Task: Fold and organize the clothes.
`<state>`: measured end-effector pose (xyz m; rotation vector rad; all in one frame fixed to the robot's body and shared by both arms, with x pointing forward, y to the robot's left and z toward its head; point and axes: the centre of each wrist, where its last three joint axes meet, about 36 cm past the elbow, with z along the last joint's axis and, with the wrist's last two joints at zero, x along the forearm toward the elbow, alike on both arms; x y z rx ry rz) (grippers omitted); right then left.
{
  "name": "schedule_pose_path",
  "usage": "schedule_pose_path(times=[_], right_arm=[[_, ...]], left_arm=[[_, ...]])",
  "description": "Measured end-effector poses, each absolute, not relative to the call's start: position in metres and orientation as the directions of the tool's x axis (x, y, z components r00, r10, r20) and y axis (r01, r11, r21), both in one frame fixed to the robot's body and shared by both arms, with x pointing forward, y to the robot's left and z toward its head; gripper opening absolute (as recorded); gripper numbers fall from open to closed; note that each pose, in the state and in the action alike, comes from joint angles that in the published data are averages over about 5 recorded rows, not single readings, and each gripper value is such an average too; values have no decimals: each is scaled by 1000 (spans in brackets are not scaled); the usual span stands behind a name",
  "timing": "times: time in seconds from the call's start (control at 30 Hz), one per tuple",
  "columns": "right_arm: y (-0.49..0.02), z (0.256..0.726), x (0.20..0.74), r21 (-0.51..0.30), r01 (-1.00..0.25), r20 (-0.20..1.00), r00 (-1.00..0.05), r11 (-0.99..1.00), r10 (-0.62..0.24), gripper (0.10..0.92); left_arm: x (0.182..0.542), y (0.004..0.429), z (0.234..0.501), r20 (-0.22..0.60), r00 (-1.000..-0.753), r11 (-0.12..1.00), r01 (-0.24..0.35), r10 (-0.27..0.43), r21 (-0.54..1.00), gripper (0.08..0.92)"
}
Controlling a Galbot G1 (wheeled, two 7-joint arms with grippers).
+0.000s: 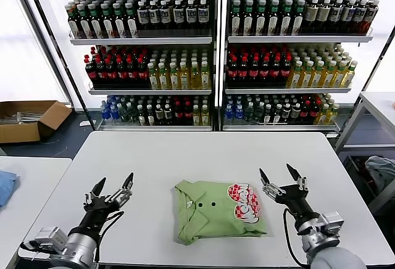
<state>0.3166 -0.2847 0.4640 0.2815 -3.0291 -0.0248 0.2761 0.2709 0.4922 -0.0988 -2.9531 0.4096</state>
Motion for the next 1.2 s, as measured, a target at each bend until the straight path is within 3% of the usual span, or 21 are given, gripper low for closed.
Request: schedule_pose_path(times=[0.37, 1.2], right_arm=[[-326, 434, 280, 10, -122, 64, -990, 993, -122, 823], [-342, 411, 255, -13, -107, 47, -993, 994, -106, 823]], left_arm=[[254, 296, 474, 1, -1000, 992, 7, 7, -128, 823], [231, 314, 460, -98, -994, 998, 43, 47, 40, 823]])
